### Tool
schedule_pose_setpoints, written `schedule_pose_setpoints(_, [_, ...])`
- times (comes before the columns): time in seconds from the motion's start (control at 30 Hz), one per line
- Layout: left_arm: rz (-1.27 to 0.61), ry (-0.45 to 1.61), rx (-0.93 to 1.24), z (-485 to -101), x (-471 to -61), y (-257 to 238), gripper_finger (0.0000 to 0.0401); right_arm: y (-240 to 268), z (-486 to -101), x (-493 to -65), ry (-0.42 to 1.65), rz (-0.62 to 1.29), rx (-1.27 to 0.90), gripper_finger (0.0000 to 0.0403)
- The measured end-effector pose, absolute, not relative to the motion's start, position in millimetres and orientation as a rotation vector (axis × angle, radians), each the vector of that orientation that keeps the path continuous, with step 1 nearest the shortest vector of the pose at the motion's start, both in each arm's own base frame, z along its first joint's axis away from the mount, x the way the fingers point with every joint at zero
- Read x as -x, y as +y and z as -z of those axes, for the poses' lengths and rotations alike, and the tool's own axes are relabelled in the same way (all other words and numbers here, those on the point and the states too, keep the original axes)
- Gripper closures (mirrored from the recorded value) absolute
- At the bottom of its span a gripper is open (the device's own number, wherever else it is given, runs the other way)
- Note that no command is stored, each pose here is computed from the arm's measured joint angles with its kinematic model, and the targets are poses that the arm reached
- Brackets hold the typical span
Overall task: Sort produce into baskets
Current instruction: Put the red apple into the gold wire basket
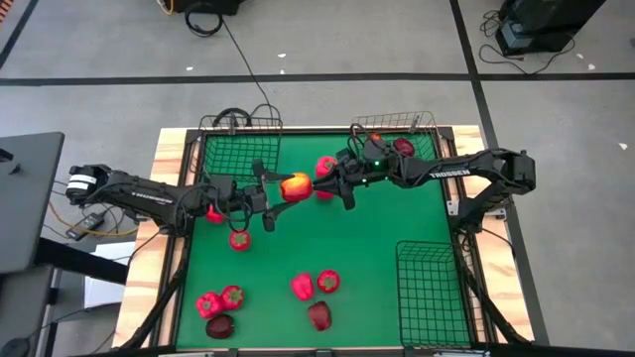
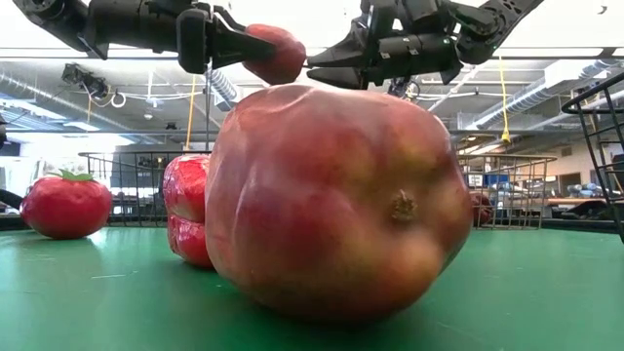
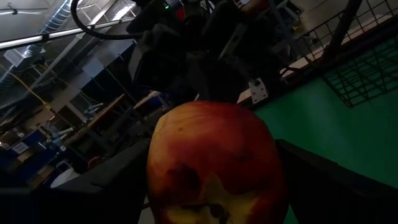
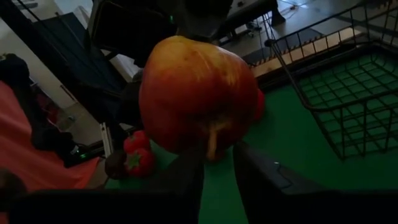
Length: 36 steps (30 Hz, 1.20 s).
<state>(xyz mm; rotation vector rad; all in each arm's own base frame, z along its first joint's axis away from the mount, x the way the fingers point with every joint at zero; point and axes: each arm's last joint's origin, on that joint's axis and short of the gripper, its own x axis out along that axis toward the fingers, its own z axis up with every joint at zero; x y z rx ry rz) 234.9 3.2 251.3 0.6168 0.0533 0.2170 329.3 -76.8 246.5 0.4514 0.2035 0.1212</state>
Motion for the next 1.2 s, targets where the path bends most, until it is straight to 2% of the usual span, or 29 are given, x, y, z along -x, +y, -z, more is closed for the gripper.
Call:
schedule_pose_setpoints(0.23, [-0.218,0.051,-0.616,-252,-235,3,0.0084,-74,-246,-330,0.204,-0.116,-0.45,0.034])
schedule_pose_setpoints(0.6, [-0.22,0.044,-0.615,-252,-235,3,0.0084,-70,-248,-331,0.184,-0.133,-0.39,0.0346])
schedule_pose_setpoints(0.8, [-0.235,0.021,-0.559,-254,-235,3,0.0082,-70,-248,-331,0.182,-0.14,-0.357,0.0391])
schedule_pose_setpoints(0.93, [-0.321,0.009,-0.38,-255,-234,6,0.006,-71,-249,-332,0.169,-0.1,-0.349,0.0395])
schedule_pose_setpoints(1.07, [-0.384,0.079,-0.308,-248,-233,8,0.002,-78,-248,-329,0.18,-0.024,-0.353,0.0396])
schedule_pose_setpoints(1.2, [-0.384,0.176,-0.274,-238,-232,8,0.0007,-86,-251,-318,0.231,0.168,-0.339,0.0396])
